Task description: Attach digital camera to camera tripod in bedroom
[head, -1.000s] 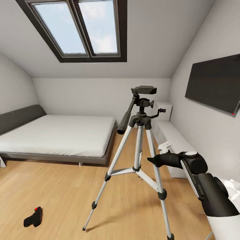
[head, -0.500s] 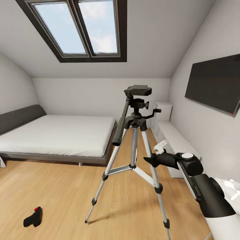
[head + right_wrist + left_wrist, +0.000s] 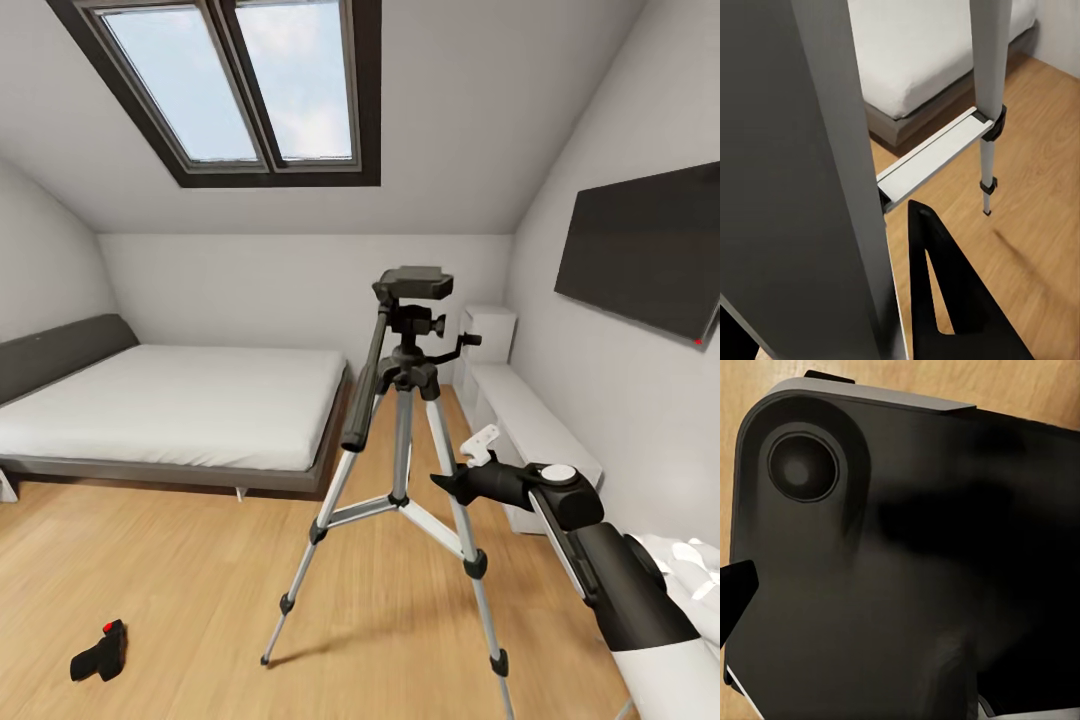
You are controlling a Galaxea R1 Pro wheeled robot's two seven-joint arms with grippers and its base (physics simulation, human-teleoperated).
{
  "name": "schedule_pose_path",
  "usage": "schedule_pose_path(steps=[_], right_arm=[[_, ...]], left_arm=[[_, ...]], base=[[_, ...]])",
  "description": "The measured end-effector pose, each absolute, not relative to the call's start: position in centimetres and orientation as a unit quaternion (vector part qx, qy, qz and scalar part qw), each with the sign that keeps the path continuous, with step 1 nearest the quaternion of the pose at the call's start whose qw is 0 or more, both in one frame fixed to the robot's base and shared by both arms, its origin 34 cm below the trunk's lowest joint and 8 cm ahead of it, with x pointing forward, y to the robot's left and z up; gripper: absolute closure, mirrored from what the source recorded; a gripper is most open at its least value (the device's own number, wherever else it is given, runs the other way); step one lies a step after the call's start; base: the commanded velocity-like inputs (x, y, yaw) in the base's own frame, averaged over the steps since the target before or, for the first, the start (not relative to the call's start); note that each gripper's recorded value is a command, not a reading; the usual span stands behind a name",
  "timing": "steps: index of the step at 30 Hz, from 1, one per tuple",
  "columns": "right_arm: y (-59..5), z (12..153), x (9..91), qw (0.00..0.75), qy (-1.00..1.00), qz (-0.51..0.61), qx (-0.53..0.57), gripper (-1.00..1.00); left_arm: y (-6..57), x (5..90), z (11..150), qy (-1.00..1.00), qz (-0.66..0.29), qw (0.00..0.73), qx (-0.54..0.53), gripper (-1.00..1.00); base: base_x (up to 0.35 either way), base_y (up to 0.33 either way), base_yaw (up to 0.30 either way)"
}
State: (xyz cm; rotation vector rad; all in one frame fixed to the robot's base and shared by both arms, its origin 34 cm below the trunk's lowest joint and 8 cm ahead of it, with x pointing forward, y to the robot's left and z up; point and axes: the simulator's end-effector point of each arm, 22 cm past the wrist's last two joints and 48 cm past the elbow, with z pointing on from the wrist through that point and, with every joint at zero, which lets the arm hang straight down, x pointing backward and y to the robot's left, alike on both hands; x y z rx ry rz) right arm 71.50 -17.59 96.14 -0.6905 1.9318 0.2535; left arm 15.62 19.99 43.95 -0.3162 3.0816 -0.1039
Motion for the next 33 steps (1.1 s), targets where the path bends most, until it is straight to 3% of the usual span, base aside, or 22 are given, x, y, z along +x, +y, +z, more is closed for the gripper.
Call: schedule_pose_path(steps=[33], right_arm=[[-17.47,95.88,71.39,0.508,0.804,0.113,-0.286,1.0]], left_arm=[[19.98,15.6,43.96,0.994,-0.034,0.021,-0.102,-1.0]], base=[[0.0,0.0,0.0]])
